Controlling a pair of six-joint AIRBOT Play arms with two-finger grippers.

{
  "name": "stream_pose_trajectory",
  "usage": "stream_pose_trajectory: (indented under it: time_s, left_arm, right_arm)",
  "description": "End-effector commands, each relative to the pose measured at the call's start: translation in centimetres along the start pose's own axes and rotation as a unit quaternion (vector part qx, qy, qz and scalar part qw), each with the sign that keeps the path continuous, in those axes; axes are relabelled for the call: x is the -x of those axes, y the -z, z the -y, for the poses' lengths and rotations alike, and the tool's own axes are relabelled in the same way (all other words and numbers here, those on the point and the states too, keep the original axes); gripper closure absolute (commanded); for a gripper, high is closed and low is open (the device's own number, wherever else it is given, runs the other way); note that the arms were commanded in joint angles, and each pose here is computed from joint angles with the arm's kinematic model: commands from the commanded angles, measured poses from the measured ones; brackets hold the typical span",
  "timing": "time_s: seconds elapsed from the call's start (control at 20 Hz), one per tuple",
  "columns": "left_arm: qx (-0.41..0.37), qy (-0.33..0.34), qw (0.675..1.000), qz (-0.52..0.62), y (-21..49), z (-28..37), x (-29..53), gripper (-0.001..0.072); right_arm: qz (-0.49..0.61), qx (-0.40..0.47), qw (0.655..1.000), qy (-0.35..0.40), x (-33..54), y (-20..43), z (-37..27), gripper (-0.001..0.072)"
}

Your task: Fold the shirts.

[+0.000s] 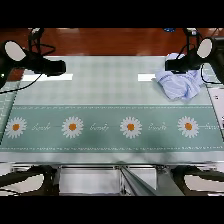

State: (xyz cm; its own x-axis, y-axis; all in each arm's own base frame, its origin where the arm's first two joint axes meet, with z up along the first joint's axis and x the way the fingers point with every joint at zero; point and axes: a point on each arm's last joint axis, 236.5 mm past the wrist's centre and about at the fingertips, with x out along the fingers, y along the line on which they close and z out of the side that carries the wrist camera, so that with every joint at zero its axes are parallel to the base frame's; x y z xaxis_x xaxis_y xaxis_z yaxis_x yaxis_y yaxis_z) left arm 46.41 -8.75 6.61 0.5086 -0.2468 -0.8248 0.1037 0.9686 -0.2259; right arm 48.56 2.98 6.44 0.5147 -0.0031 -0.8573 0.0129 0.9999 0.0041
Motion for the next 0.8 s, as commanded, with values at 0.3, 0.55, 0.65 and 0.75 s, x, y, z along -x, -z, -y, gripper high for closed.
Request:
stream_pose_trajectory:
  time_s: [0.3,0.55,0.65,0.75]
  left_arm:
    - [0.013,-0.022,0.994,0.106,-5.3,-2.8,-2.4,0.0201]
    - [0.024,-0.030,0.996,0.086,-4.4,-4.3,-3.4,0.0201]
    - [0.025,-0.030,0.996,0.079,-4.0,-4.3,-3.8,0.0201]
    - [0.025,-0.029,0.997,0.069,-3.6,-4.3,-4.2,0.0201]
  right_arm:
    - [0.143,-0.034,0.985,0.092,-4.8,-7.4,7.5,0.0295]
    - [0.045,-0.222,0.972,0.055,-13.5,-3.4,14.3,0.0296]
    - [0.016,-0.244,0.968,0.051,-15.5,-1.9,15.8,0.0296]
    - [-0.012,-0.223,0.973,0.054,-17.0,-0.5,16.2,0.0296]
